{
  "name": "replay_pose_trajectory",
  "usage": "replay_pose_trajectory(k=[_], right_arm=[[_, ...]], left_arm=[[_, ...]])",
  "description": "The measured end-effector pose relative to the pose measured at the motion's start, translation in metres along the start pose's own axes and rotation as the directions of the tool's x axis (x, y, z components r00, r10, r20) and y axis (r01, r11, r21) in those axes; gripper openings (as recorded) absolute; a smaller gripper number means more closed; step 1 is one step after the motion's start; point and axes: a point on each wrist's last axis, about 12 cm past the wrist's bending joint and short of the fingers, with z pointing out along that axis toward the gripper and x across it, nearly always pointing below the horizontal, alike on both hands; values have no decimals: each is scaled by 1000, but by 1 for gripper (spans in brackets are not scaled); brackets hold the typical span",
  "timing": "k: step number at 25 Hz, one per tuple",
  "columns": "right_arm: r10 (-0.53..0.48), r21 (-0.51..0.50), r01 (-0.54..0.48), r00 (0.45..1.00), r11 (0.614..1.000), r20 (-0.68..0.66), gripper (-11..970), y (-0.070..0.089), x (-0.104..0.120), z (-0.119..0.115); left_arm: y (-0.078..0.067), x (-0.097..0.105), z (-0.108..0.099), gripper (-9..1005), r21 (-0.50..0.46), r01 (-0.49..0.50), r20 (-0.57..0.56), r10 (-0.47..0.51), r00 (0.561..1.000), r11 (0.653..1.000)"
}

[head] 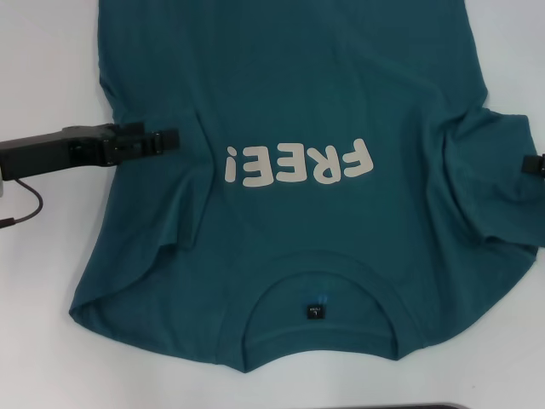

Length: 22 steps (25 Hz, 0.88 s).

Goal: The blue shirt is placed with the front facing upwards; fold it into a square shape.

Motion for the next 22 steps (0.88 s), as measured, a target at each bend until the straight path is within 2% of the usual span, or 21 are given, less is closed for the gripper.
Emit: replay_pose_trajectory(k=[6,14,22], right_arm=[[1,0,-1,1000,1000,0,384,0,0,0],[6,9,-6,1000,1000,3,2,-2,1,0],[10,6,-10,1000,1000,9,2,-2,2,-2]], left_arm=[[0,-1,0,884,-1,-1,1,1,1000,1000],[0,-1,0,886,-3,-1,1,1,1000,1000],[0,0,0,885,-3,1,0,-1,1000,1000]])
